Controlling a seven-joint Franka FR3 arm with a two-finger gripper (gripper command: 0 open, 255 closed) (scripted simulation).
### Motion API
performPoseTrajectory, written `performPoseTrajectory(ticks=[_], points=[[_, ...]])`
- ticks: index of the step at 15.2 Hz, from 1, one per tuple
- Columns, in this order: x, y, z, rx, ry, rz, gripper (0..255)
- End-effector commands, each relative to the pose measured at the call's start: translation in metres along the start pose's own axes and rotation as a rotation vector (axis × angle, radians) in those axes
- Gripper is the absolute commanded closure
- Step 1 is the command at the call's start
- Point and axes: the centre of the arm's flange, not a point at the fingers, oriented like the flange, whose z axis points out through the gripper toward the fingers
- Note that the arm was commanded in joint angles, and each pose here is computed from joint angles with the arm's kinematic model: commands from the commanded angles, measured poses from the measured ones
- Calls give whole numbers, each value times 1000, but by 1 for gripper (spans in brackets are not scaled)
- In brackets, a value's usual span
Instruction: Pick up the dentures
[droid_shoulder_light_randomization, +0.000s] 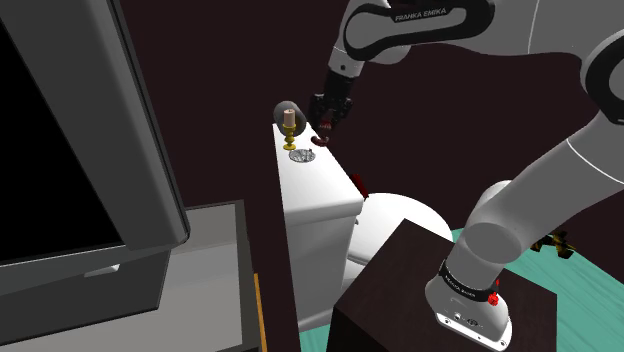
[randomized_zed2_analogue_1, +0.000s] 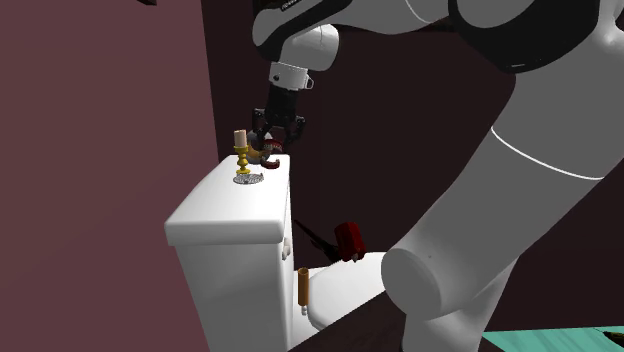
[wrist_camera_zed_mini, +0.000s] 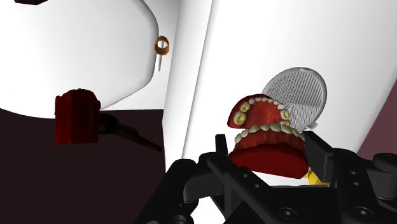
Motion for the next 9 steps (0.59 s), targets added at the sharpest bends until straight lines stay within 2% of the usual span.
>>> performPoseTrajectory(ticks=[1, 9], points=[[2, -4, -10, 0, 0, 0, 255], [7, -12, -47, 0, 0, 0, 255]])
